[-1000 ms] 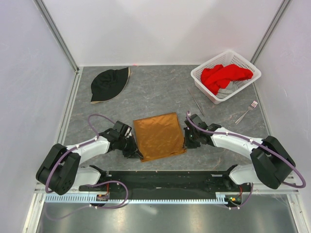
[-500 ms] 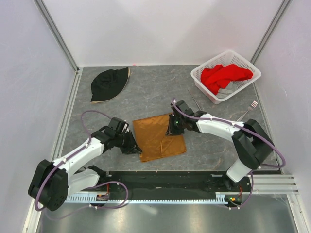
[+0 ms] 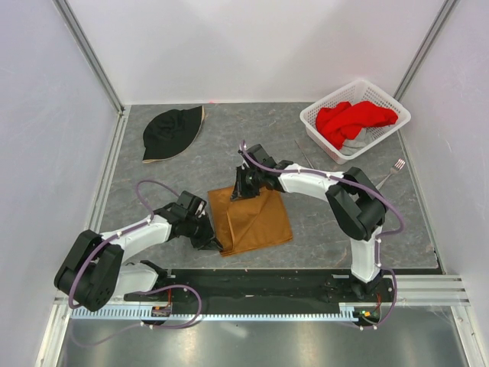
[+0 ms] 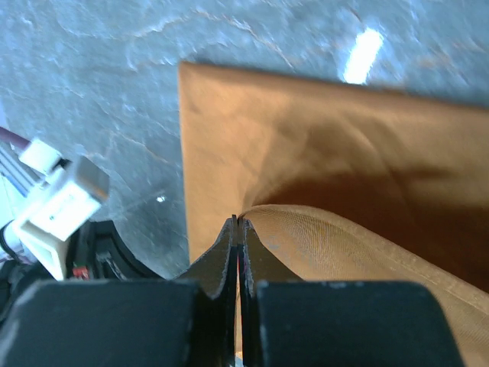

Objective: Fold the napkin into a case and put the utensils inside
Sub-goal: Fold the square-folded napkin at the center of the board, then smooth out the upper triangle-folded napkin at the center of the board, then pick up the upper triangle-folded napkin from the center of the board.

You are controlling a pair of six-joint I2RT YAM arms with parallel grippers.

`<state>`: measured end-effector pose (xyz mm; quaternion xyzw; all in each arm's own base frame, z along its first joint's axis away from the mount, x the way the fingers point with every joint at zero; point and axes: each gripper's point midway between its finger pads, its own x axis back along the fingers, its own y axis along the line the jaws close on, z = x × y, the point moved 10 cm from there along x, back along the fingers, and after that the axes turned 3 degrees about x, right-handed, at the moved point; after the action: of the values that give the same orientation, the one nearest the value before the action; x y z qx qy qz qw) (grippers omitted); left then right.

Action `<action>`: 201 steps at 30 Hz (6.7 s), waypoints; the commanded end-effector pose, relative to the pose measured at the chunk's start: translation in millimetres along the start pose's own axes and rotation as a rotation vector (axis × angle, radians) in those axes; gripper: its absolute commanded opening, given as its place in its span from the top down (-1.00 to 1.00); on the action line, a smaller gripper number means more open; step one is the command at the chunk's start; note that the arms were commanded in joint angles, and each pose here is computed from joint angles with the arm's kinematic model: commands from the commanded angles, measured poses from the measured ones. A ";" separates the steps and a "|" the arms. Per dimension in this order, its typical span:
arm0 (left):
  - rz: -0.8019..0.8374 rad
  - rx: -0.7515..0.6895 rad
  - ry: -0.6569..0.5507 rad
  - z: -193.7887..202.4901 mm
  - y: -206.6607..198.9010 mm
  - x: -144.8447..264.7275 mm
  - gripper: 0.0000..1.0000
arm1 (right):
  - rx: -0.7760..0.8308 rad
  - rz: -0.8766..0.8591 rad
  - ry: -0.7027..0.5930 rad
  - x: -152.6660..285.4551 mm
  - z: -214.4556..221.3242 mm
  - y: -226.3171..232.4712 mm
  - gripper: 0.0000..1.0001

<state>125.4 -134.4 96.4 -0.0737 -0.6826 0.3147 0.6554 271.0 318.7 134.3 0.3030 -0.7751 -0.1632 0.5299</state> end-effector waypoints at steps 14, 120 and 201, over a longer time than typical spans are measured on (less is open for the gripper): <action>-0.026 0.028 -0.012 5.0 13.6 -9.0 0.84 | 0.037 -0.129 -0.029 -40.7 -35.7 21.4 1.00; -0.069 -0.048 -0.092 -2.0 0.7 -0.2 0.57 | 0.038 0.128 -0.113 25.2 -20.5 -118.7 0.66; 0.083 0.275 -0.418 -111.3 4.8 125.6 0.24 | 0.595 0.414 0.146 -30.7 179.4 73.2 0.14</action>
<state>208.8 -31.2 192.7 0.0785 -0.7370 0.4500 0.4982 96.0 393.9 107.4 0.3111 -0.8024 0.1714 0.4796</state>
